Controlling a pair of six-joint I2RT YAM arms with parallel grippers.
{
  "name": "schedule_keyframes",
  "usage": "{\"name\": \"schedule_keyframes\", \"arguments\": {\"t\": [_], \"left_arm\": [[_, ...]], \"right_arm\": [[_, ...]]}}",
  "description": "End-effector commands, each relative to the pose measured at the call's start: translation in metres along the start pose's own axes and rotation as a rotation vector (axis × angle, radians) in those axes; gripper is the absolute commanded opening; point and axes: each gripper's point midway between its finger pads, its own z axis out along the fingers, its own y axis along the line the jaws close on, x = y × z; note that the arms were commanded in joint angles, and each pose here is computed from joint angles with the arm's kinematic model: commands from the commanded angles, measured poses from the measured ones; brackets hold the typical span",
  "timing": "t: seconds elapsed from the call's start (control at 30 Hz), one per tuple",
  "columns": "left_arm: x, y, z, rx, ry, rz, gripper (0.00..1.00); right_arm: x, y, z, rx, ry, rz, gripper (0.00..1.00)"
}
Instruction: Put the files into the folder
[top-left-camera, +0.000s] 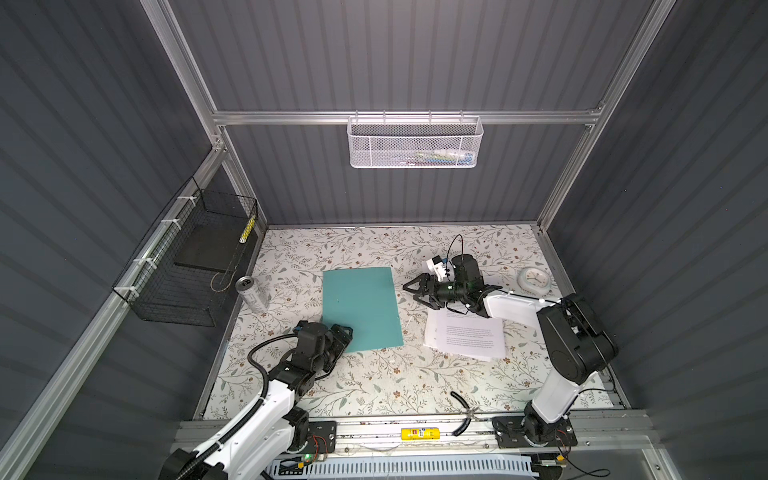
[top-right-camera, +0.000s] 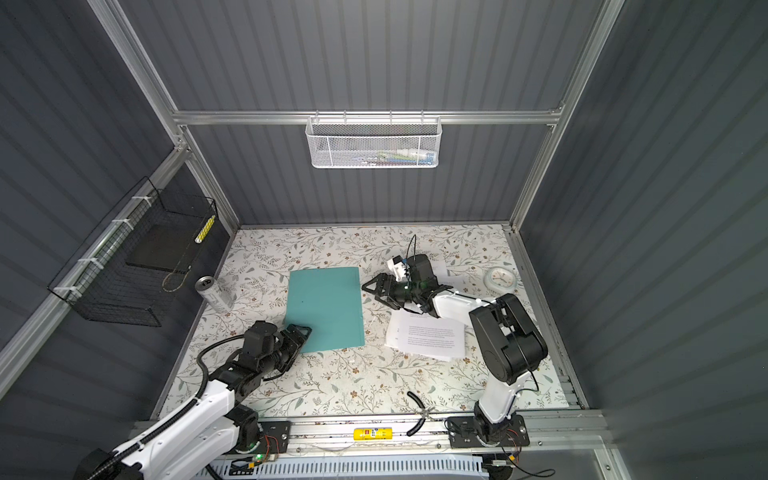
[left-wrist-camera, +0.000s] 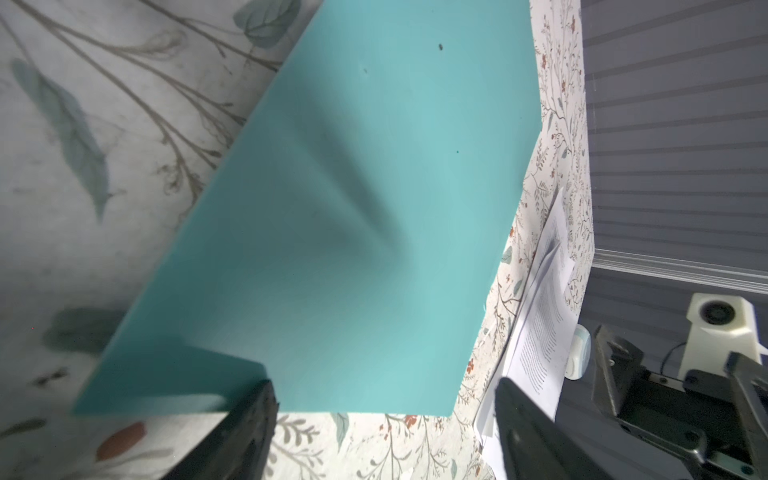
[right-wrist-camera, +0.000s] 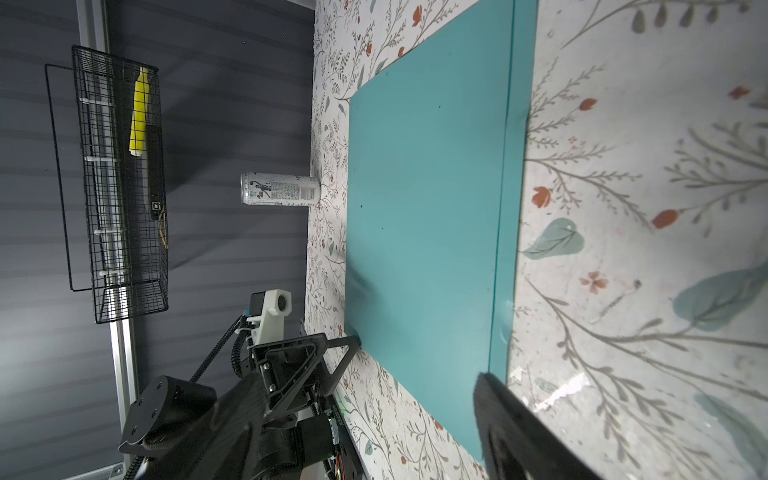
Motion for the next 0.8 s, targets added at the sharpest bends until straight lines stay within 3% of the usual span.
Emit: {"name": "schedule_keyframes", "arguments": {"t": [0.0, 0.23, 0.77], "left_arm": [[0.01, 0.02, -0.008, -0.073, 0.032, 0.014, 0.84], [0.016, 0.034, -0.017, -0.094, 0.046, 0.012, 0.84], [0.01, 0.032, 0.005, -0.038, 0.0, -0.03, 0.8]], "right_arm": [[-0.002, 0.006, 0.005, -0.023, 0.007, -0.006, 0.81], [0.0, 0.001, 0.008, -0.017, 0.012, 0.008, 0.81], [-0.003, 0.003, 0.008, -0.012, 0.013, -0.003, 0.78]]}}
